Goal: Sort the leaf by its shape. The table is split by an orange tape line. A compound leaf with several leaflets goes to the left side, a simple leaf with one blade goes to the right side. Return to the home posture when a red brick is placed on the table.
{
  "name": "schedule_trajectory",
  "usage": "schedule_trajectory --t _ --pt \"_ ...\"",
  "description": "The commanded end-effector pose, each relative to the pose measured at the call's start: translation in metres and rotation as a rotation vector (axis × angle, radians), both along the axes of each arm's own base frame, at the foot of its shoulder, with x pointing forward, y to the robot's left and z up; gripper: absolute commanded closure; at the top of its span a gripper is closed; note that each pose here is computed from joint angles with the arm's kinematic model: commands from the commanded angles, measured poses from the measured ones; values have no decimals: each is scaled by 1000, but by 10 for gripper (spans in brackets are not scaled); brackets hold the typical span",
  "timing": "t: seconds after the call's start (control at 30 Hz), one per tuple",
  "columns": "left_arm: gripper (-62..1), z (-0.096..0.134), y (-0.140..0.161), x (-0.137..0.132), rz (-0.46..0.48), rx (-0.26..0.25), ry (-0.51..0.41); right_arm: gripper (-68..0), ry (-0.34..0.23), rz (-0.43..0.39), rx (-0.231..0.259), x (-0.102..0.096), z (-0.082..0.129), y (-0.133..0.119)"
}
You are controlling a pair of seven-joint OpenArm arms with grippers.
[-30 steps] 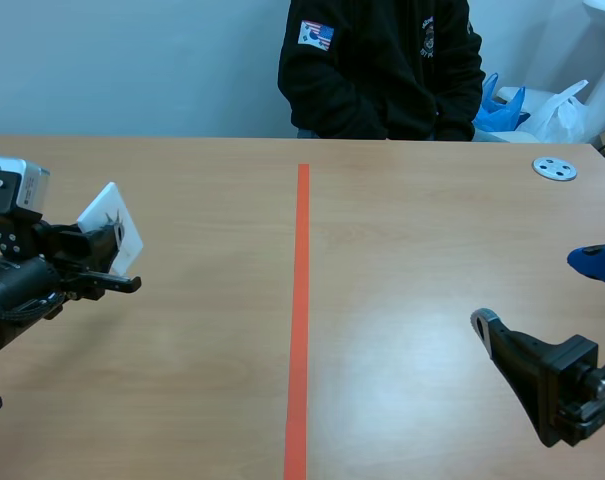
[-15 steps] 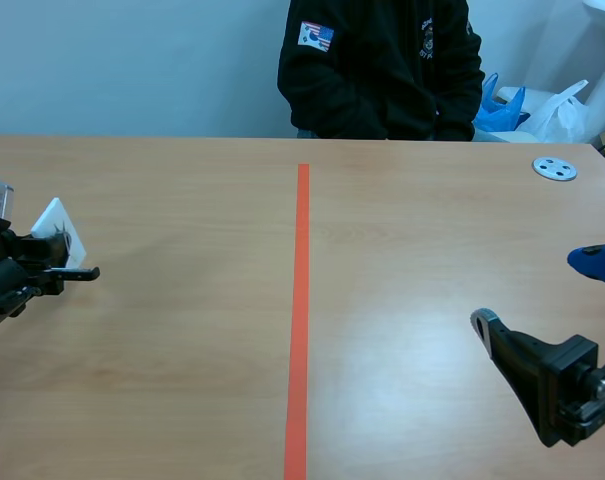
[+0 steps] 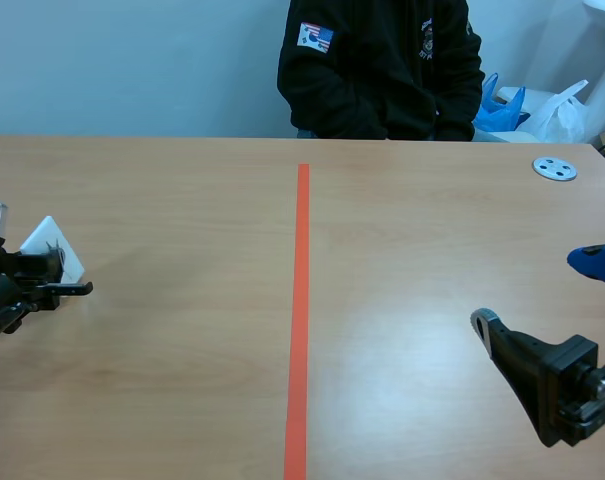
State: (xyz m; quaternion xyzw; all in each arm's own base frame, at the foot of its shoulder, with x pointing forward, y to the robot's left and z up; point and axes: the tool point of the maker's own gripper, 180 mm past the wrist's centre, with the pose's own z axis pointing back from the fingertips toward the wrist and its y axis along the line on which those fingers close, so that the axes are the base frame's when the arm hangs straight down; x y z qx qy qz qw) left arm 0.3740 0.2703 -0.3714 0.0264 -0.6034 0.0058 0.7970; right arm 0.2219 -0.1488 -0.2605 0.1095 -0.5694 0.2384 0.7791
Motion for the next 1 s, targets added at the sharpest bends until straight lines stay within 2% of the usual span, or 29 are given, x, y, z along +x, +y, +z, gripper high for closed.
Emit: schedule_trajectory --t 0.0,0.13,0.27,0.33,0.5,0.67,0.8,0.97 --pt "-195 14 -2 8 -6 -1 -46 -679 -38 4 14 5 11 4" --pt "-303 15 -2 9 -7 -1 -48 -679 -38 4 14 5 11 4" --pt "-518 23 -3 10 -16 4 -78 -679 -38 4 14 5 11 4" --pt "-583 30 -5 11 -27 7 -97 -679 -38 4 14 5 11 4" --pt "-623 53 -14 9 -85 34 -147 -679 -38 4 14 5 11 4" --pt "-623 75 -33 -3 -176 61 -161 -679 -38 5 13 5 11 3" --pt "-623 92 -65 -21 -277 58 -162 -679 -38 4 13 5 11 3" --pt "-623 107 -120 -57 -418 8 -140 -679 -38 4 13 5 11 3"
